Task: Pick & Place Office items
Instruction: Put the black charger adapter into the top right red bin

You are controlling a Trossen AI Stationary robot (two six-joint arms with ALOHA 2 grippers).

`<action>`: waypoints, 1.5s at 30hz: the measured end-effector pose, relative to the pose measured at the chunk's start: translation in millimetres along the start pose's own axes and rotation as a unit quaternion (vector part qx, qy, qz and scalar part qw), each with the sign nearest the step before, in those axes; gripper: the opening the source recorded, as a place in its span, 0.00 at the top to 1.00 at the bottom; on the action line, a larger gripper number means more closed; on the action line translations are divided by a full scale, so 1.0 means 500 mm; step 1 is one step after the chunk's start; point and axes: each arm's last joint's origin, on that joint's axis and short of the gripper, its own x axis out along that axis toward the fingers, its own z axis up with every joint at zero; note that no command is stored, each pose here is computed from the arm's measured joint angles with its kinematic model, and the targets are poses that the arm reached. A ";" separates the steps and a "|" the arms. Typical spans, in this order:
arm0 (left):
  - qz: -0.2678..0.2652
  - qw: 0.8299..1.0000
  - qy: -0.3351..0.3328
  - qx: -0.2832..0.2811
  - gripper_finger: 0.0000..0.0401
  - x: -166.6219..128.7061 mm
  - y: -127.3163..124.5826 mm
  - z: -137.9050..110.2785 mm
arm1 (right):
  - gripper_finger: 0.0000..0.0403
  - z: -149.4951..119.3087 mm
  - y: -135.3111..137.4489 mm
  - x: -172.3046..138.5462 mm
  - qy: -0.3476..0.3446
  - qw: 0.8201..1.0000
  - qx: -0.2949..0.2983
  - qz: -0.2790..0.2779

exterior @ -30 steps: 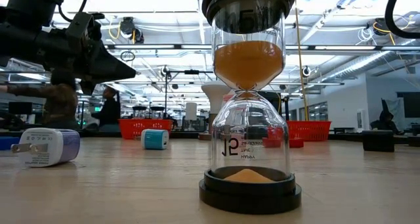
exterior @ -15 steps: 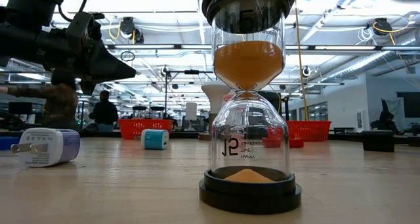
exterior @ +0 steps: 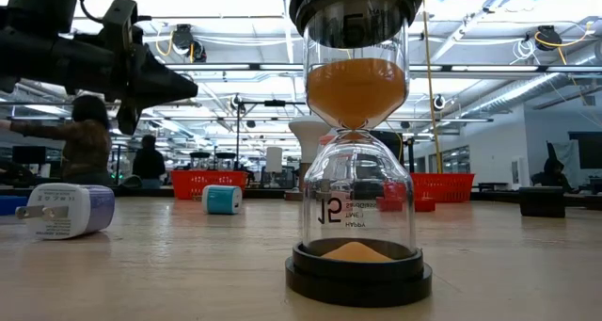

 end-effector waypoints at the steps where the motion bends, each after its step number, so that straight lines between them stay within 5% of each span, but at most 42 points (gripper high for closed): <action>1: -0.001 1.000 -0.001 -0.002 0.94 0.000 0.000 0.001 | 0.99 0.011 -0.005 -0.008 -0.024 1.000 -0.004 0.002; 11: -0.012 1.000 -0.008 -0.016 0.94 0.009 -0.014 0.014 | 0.97 0.100 -0.083 -0.091 -0.276 0.959 -0.057 -0.028; 16: 0.002 1.000 0.016 0.021 0.94 0.029 -0.036 0.029 | 1.00 0.137 -0.123 -0.090 -0.312 0.947 -0.059 -0.045; 26: 0.033 0.980 0.171 0.098 0.94 0.064 -0.089 0.071 | 1.00 0.184 -0.173 -0.046 -0.362 0.929 -0.075 0.001; 32: 0.042 0.981 0.173 0.072 0.94 0.065 -0.091 0.074 | 0.92 0.194 -0.214 -0.040 -0.311 0.950 -0.020 -0.010; 38: 0.050 0.981 0.176 0.059 0.94 0.064 -0.089 0.073 | 0.72 0.167 -0.276 -0.048 -0.193 0.976 0.059 -0.081; 45: 0.058 0.982 0.171 0.063 0.94 0.064 -0.088 0.073 | 0.50 0.144 -0.315 -0.030 -0.131 0.978 0.042 -0.160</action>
